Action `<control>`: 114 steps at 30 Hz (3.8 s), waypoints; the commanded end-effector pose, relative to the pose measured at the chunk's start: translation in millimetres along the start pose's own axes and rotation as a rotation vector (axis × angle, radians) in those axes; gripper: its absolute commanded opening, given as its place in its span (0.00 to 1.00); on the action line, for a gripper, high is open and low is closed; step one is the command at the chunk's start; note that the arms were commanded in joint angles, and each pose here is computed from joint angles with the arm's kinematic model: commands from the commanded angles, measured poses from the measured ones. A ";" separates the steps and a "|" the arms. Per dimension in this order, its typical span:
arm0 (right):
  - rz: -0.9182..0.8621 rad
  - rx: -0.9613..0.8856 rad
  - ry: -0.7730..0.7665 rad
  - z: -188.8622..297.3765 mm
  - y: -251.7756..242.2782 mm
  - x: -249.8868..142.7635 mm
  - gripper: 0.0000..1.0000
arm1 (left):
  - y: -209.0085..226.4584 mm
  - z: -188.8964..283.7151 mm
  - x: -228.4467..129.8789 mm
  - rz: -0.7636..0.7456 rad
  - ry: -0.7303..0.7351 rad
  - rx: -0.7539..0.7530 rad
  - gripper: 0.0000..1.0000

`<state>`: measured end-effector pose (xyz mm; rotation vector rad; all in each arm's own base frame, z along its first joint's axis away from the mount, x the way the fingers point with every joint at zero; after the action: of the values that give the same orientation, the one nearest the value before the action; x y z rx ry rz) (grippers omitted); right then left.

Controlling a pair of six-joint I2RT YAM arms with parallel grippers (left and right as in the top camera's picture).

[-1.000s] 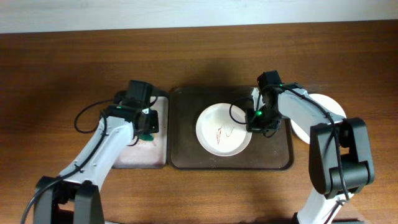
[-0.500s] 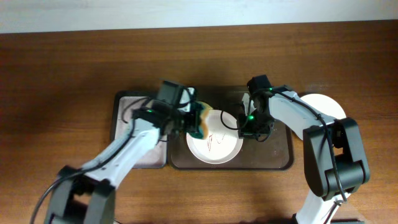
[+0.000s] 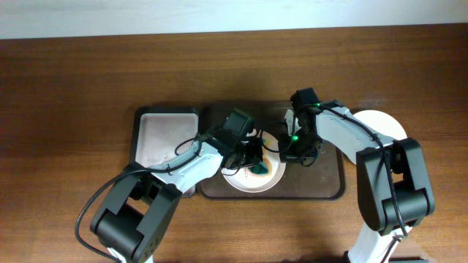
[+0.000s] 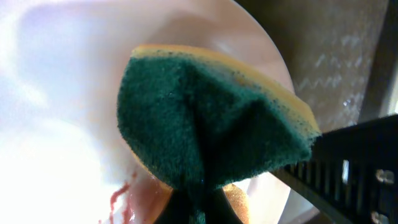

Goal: Clean dirty plates on tray and stack at the side
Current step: 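Scrub the pink plate with the sponge in the left gripper, then lift the pink plate and stack it on the plate pile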

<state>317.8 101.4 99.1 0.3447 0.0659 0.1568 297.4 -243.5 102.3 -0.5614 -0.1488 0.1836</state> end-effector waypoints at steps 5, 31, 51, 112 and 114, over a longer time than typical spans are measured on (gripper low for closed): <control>-0.014 -0.009 0.027 -6.4 -0.6 -4.5 0.04 | 45.2 7.3 1.2 0.067 -0.115 0.395 0.00; -0.014 -0.008 0.027 -6.4 -0.6 -4.5 0.04 | 9.5 -16.0 -0.7 0.083 -0.008 0.074 0.00; -0.007 -0.054 0.004 -6.4 -3.7 -1.3 0.05 | 46.9 139.0 37.1 -0.127 -0.247 0.247 0.00; 0.279 -1.252 -0.796 143.6 124.0 -55.2 0.04 | 178.3 93.1 54.7 -0.021 0.109 0.571 0.00; 0.264 -1.306 -0.817 147.6 123.3 -55.8 0.04 | 178.2 92.9 55.1 -0.022 0.106 0.570 0.05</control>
<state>260.5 161.6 263.2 -0.8367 -0.7856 0.3471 314.2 -36.5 98.4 0.0007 -0.0357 0.1680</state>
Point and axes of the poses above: each gripper's point midway between its finger pads, its own z axis back along the fingers, its own y axis along the line the jaws close on, x = y × z, the point moved 10 cm from there along z, back along the fingers, and after that the axes turned 8 degrees about z, right-handed, at the moved point
